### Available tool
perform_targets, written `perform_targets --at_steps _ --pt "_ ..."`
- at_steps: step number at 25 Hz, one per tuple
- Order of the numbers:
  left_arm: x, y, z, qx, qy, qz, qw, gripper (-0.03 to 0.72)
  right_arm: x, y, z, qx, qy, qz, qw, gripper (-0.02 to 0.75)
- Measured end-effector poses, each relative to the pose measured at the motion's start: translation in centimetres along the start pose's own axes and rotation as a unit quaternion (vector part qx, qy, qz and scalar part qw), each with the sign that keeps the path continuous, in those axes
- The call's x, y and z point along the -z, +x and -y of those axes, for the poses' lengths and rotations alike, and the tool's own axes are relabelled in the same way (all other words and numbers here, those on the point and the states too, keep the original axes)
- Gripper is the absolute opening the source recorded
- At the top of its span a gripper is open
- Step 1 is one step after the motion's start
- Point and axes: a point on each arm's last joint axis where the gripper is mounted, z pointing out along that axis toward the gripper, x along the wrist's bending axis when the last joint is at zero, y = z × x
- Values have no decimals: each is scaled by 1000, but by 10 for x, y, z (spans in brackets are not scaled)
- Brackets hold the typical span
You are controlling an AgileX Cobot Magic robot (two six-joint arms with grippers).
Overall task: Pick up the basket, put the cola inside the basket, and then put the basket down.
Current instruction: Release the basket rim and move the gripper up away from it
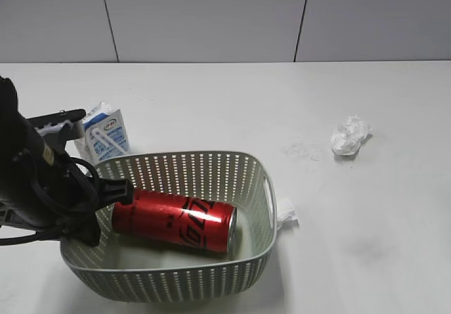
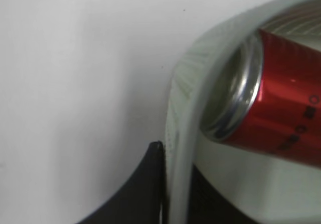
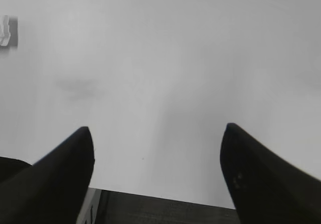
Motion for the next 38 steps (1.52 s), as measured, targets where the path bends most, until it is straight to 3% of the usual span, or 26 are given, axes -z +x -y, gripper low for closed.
perform_targets --at_steps 19,29,33,38 --pt "0 0 0 -2 0 0 1000 5 -10 13 149 0 -112 9 994 593" --pt "7 -1 0 -4 -11 9 1000 5 24 17 190 0 -269 21 963 593" --pt "21 -12 -9 -15 -18 15 1000 5 31 18 203 0 -312 25 950 592" --pt "60 -40 -36 -46 -73 41 995 5 34 19 212 -1 -338 26 941 592"
